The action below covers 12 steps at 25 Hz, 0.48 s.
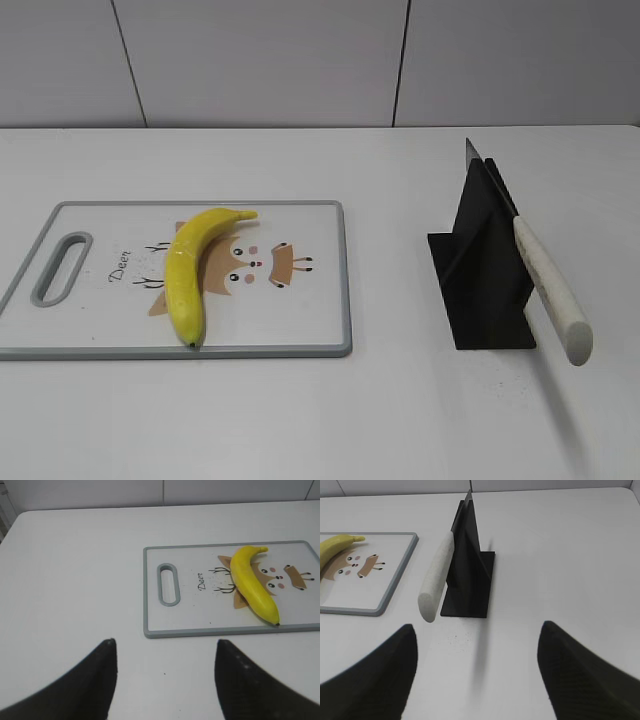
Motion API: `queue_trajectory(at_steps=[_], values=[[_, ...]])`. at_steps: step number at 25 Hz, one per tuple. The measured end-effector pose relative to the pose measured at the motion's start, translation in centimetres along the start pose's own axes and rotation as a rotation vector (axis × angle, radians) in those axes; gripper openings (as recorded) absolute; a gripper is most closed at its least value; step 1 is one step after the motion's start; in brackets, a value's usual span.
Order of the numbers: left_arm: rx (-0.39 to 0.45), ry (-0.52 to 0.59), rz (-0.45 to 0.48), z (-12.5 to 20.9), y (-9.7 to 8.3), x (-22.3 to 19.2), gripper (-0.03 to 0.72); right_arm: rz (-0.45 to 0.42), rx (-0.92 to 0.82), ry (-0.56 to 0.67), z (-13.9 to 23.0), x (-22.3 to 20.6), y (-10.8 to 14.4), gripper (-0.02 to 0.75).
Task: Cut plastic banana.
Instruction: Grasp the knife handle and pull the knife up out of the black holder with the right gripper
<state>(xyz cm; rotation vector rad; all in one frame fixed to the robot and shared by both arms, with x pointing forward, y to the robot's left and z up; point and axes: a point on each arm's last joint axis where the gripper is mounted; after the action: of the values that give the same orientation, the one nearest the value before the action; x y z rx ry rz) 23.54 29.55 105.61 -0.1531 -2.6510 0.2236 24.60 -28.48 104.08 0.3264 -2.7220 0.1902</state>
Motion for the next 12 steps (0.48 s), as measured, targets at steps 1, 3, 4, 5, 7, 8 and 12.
queue_trajectory(at_steps=[1,3,4,5,7,8,12], values=[[0.0,0.0,0.0,0.0,0.0,0.0,0.589,0.0,0.0,0.0,0.0,0.0,0.0,0.586],[0.0,0.0,0.0,0.0,0.0,0.0,0.589,-0.003,-0.003,0.018,-0.3,-0.2,-0.1,0.587],[0.0,0.0,0.0,0.0,0.0,0.0,0.589,-0.005,-0.005,0.034,-0.7,-0.3,-0.2,0.587],[0.0,0.0,0.0,0.0,0.0,0.0,0.589,-0.008,-0.007,0.05,-1.2,-0.5,-0.3,0.587],[0.0,0.0,0.0,0.0,0.0,0.0,0.589,-0.011,-0.009,0.085,-2.4,-0.7,-0.5,0.587],[0.0,0.0,0.0,0.0,0.0,0.0,0.589,-0.013,-0.008,0.116,-3.1,-0.9,-0.7,0.587],[0.0,0.0,0.0,0.0,0.0,0.0,0.589,-0.033,-0.01,0.285,-5.6,-2.4,-1.4,0.587]])
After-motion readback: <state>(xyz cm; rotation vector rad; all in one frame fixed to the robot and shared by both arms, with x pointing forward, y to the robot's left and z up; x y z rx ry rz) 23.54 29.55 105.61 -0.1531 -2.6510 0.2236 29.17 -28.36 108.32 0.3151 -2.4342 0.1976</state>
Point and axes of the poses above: a point on each arm's last joint axis where the gripper is mounted, x pointing back along that axis away from the gripper, y along the wrist's bending axis when the last joint is at zero, z = x × y, and after that the axes turned 14 degrees about x, right-handed
